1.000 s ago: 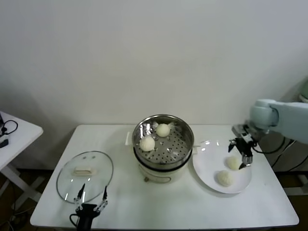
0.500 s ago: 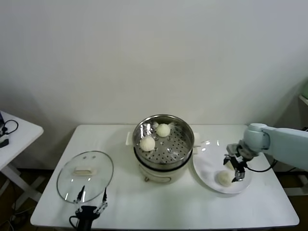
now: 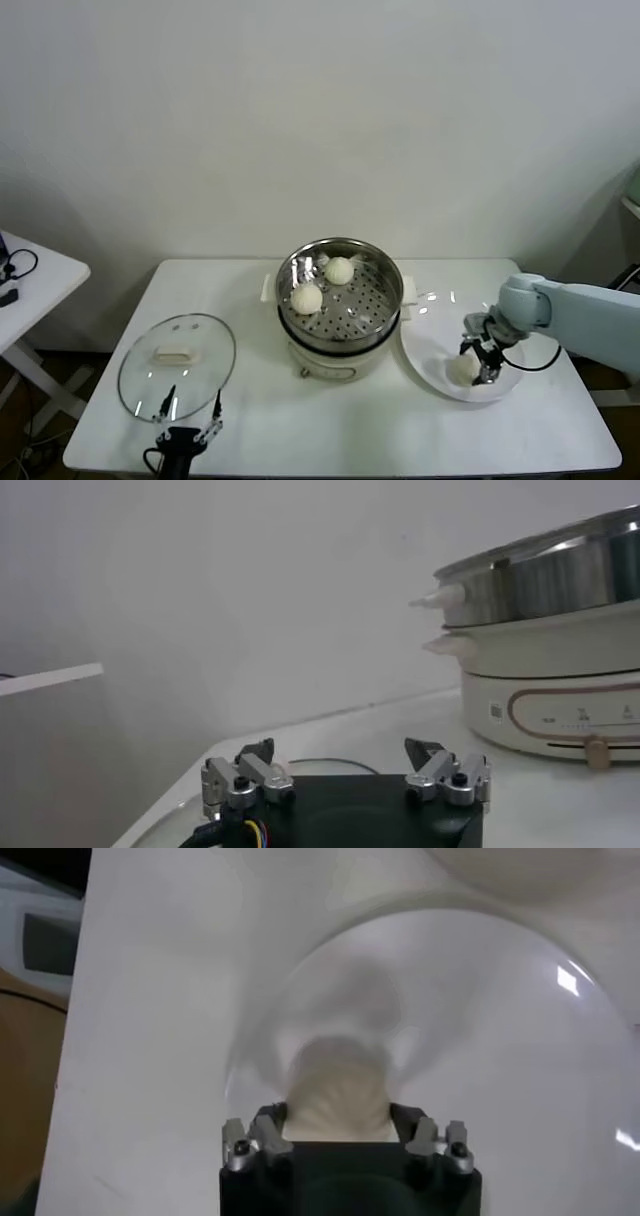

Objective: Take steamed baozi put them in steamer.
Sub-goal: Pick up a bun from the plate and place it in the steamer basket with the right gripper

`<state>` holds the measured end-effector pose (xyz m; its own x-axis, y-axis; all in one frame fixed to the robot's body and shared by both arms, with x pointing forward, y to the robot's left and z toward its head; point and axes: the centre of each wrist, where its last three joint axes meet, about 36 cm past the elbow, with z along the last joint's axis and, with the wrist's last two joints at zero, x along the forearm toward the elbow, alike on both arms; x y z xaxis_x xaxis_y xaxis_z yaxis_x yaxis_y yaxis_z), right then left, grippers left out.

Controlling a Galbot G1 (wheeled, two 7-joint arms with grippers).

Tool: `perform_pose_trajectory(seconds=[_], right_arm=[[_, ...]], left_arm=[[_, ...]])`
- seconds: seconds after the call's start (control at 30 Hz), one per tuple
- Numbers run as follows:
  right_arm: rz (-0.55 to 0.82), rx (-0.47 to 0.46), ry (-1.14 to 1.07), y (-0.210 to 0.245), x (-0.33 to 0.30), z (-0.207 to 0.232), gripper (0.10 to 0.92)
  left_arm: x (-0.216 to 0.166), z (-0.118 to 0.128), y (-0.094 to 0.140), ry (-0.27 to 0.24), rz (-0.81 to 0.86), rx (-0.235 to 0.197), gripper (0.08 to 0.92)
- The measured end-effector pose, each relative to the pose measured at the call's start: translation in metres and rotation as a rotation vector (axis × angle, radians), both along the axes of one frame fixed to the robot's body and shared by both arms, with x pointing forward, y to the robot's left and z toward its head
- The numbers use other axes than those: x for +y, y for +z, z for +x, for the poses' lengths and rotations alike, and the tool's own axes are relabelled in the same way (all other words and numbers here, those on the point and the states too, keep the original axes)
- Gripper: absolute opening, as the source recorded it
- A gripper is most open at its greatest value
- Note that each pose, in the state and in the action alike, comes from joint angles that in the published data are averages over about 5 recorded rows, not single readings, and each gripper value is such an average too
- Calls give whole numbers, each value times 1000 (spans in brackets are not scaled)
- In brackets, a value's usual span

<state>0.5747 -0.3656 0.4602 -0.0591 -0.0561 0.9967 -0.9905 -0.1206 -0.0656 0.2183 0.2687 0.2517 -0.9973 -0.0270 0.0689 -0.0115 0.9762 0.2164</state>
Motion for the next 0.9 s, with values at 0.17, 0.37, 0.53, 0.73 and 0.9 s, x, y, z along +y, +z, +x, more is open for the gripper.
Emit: perform_pose_trajectory(seconds=[0.17, 0.37, 0.53, 0.73, 0.9], right_arm=[[6, -4, 13, 6, 1, 0, 631], [18, -16, 69, 42, 9, 7, 627], [29, -32, 157, 98, 20, 15, 628], [46, -91, 296, 179, 37, 24, 620], [63, -151, 454, 237, 66, 25, 612]], left_arm=[[-1, 0, 1, -1, 0, -1, 823], [-1, -2, 1, -4, 5, 0, 823], [-3, -3, 1, -7, 8, 2, 823], [-5, -4, 2, -14, 12, 5, 823], [-6, -6, 1, -17, 17, 9, 823]])
